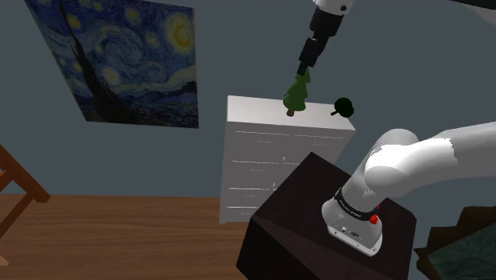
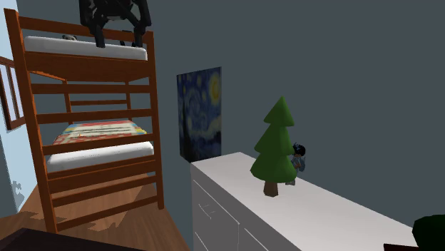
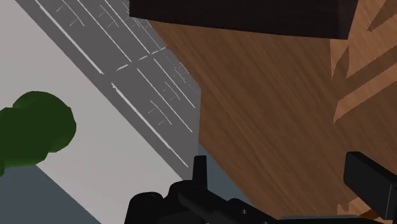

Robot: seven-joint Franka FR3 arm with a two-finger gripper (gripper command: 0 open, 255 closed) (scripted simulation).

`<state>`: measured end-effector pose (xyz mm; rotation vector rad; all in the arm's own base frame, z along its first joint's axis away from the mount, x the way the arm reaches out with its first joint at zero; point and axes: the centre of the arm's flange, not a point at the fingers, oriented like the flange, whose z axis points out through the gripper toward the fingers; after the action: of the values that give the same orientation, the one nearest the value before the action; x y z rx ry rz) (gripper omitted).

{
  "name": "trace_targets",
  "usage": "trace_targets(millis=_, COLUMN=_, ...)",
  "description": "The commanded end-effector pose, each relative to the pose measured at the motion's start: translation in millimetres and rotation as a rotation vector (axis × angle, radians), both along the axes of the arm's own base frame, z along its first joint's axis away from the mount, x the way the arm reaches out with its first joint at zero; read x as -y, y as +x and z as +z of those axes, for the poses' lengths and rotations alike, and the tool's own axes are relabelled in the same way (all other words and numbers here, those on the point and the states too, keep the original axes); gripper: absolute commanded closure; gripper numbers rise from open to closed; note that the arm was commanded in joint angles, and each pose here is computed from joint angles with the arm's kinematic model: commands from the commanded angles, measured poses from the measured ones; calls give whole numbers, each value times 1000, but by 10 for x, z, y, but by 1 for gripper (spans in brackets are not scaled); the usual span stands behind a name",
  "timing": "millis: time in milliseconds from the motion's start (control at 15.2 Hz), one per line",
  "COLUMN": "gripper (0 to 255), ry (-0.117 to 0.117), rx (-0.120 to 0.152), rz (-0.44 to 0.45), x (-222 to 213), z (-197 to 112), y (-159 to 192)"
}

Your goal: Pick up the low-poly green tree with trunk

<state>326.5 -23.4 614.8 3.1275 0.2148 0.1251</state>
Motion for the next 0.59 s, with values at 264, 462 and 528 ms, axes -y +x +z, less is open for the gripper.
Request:
trace_targets(millis=264, gripper=0, ry=-77, rx=-73, rz=-23, x=256, z=-221, y=410)
trace_targets(millis=462, gripper=0, ry=-135, rx=-128, rz=-41, x=466, z=-392, y=703)
trace_targets(millis=528, gripper=0, ry=-155, rx=-147, rz=-47, x=539, z=-450, y=798)
